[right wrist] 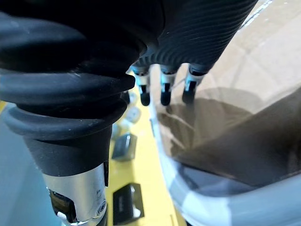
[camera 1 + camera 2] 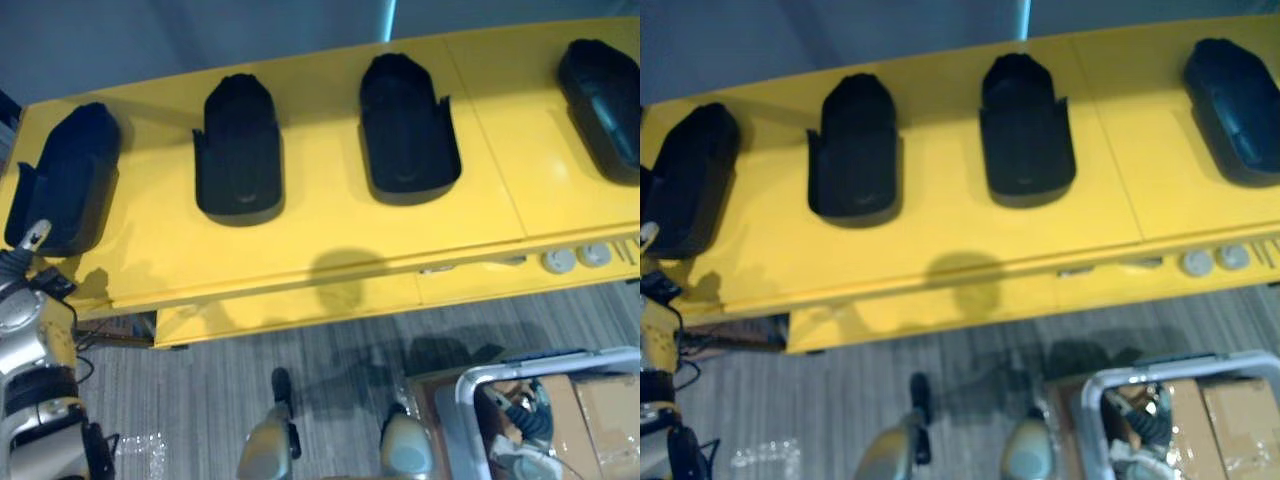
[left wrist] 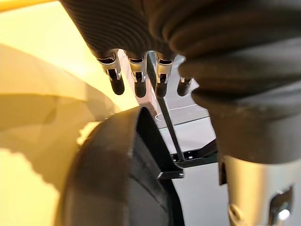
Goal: Walk over and take plastic housings, then place them on the shelf
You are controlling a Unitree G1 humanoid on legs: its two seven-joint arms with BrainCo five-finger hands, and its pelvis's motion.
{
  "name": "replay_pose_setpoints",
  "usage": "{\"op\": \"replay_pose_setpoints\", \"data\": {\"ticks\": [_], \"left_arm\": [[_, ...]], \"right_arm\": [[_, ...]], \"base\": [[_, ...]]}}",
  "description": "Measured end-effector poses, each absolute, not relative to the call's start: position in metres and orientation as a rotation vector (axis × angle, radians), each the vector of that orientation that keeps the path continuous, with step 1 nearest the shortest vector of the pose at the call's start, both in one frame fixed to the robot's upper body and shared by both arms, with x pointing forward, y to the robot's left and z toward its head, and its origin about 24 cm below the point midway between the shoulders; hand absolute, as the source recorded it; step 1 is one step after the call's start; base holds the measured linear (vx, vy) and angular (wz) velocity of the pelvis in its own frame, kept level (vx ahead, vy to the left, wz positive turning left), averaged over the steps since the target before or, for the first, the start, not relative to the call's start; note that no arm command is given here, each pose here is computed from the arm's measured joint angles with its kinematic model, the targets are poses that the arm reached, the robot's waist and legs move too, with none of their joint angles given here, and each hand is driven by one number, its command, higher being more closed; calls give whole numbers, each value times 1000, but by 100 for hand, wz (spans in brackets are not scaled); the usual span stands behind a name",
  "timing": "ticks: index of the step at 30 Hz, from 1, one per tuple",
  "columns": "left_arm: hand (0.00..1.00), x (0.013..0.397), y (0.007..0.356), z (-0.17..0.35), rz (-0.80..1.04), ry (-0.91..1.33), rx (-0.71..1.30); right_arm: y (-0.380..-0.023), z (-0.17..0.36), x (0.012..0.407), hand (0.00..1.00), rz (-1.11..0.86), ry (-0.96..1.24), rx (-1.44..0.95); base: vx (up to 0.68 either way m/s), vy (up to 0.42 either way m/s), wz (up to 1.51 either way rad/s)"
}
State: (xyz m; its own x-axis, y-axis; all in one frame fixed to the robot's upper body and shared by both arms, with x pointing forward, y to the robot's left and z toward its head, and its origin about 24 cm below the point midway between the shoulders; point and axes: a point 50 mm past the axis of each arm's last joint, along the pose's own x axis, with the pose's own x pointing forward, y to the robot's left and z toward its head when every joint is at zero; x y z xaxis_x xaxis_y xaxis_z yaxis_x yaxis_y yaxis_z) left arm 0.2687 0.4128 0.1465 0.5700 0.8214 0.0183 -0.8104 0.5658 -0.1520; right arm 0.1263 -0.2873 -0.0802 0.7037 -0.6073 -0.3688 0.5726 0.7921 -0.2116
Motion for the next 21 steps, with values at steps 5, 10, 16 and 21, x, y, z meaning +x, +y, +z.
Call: {"op": "replay_pose_setpoints", "data": {"ticks": [5,10,16,21], "left_arm": [[0,280,406,156,922,-113,-131],[0,281,407,162,869,-118,-108],[0,285,405,154,776,-72,-116],[0,286,403,153,715,-65,-123]], "right_arm": [[-285,-79,129,0,-644,434,-79],[-282,-76,134,0,-605,412,-75],[-280,-75,137,0,-596,405,-74],[-280,-75,138,0,-594,404,-73]], "base": [[-10,-1,9],[43,1,7],[-11,-7,-2],[-47,-10,-10]]}}
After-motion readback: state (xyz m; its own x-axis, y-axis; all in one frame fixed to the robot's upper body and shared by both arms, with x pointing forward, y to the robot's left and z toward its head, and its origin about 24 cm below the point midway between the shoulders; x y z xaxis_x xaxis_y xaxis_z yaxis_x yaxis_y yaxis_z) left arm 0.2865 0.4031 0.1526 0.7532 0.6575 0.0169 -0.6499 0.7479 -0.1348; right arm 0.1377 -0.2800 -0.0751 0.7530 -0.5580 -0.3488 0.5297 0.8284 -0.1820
